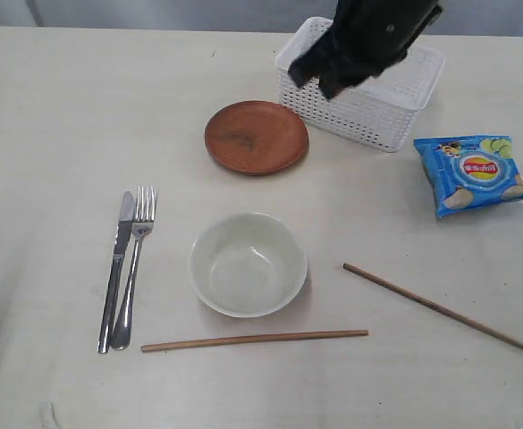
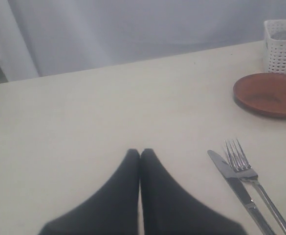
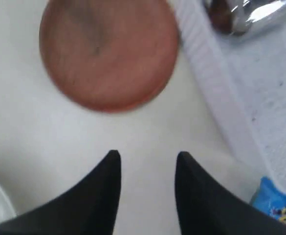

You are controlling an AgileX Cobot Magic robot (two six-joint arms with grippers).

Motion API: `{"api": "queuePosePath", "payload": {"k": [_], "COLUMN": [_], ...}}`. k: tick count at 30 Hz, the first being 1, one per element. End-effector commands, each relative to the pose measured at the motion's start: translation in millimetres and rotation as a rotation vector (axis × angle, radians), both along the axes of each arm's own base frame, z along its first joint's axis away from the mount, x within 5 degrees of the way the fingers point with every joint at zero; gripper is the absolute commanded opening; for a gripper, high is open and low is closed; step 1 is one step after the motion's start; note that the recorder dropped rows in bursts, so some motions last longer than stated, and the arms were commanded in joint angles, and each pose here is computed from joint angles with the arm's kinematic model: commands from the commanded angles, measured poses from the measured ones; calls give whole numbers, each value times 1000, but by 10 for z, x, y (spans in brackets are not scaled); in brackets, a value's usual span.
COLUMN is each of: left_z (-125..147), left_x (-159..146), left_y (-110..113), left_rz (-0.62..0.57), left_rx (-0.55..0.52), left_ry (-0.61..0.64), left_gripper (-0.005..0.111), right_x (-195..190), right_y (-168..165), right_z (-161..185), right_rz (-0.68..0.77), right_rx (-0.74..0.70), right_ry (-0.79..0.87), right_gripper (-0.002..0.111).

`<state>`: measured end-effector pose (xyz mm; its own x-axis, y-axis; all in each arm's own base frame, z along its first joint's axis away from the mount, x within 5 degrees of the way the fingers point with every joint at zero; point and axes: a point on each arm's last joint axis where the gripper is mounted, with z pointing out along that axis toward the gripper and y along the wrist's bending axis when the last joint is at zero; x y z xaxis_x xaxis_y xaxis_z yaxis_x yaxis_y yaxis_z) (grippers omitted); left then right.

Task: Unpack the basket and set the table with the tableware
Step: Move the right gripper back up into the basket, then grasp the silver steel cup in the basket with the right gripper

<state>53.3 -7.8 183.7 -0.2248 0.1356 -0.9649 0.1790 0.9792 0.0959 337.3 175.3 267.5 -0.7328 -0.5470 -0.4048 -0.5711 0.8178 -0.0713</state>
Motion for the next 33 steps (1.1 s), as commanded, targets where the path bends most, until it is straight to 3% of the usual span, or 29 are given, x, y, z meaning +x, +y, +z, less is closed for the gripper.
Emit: {"api": "queuePosePath", "payload": {"k": [1, 2, 6, 7, 11, 15, 19, 26, 33], "left_z": [-2, -2, -2, -2, -2, -2, -2, -2, -2], "left_x": [0, 0, 0, 0, 0, 0, 0, 0, 0], "left_y": [1, 1, 1, 1, 1, 1, 1, 1, 1], "left_rz": [2, 2, 2, 2, 2, 2, 2, 2, 2], "left_rx": [-3, -3, -3, -3, -3, -3, -3, -3, -3], "left_ry": [-5, -5, -5, -5, -5, -5, -5, -5, -5], "left_gripper": [0, 0, 0, 0, 0, 0, 0, 0, 0], "right_x": [567, 653, 1044, 1133, 1426, 1682, 1843, 1877, 1877], "right_y": [-481, -552, -799, -833, -875, -847, -851, -762, -519], "right_z": [259, 258, 85, 6, -291, -545, -749, -1099, -1155], "right_rz": [-178, -189, -234, -243, -234, -195, -259, -387, -464], "right_rx": [313, 357, 507, 531, 577, 568, 581, 591, 531], "right_ry": [-11, 5, 117, 150, 230, 198, 182, 294, 258], "right_gripper": [22, 25, 57, 60, 57, 57, 57, 72, 75]}}
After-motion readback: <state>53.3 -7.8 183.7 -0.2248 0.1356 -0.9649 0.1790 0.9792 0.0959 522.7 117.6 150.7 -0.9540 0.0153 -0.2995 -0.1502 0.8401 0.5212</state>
